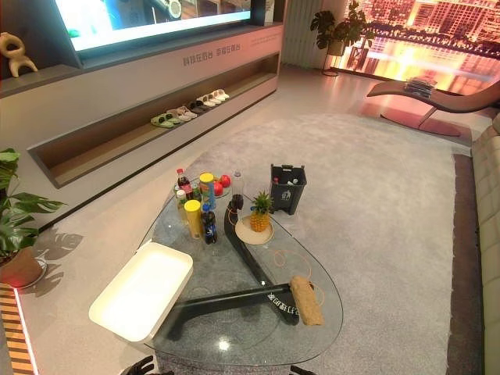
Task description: Wipe the table with a cloth and put it in the basket.
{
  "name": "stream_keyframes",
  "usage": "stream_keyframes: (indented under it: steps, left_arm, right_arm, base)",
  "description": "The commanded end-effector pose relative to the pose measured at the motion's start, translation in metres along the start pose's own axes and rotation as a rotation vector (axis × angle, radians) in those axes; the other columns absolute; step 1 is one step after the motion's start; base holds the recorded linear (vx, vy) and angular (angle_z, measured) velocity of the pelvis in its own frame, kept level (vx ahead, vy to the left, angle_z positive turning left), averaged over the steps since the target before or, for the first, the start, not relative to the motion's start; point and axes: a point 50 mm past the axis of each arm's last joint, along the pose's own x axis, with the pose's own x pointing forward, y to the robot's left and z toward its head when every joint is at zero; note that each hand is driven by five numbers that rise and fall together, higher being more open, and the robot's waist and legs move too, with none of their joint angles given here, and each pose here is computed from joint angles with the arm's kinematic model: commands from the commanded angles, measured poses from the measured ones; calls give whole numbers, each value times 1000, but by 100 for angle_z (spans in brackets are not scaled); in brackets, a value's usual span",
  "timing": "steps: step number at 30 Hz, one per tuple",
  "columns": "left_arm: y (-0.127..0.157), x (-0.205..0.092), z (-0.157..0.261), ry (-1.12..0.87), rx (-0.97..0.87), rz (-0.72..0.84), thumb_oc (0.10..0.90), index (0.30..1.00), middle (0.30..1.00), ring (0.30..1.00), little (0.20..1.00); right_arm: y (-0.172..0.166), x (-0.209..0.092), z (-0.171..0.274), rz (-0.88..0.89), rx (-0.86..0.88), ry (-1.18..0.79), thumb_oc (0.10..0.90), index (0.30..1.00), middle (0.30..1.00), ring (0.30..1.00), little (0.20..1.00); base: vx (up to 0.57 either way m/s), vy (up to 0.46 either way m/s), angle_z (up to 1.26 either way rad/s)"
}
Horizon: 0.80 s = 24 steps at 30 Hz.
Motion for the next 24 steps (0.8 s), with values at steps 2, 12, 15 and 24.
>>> stream_keyframes:
  steps: [2,12,15,24]
  left_arm:
    - [-17,10,35,-81,-26,-43,800,900,900,900,900]
    - [-15,9,32,-77,-19,-34,800,900,900,900,900]
    - [-15,9,32,-76,-16,-33,800,900,900,900,900]
    - [-12,9,32,-79,-14,-30,800,900,900,900,900]
  right_arm:
    - [0,2,12,-14,-30,-1,800,900,900,900,900]
    - [2,2,6,3,-21,17,800,900,900,900,900]
    - [2,2,5,4,-26,18,800,900,900,900,900]
    - [4,2,5,3,-26,11,800,900,900,900,900]
  base:
    - [0,0,0]
    - [0,0,0]
    - [0,0,0]
    - [3,-1,-1]
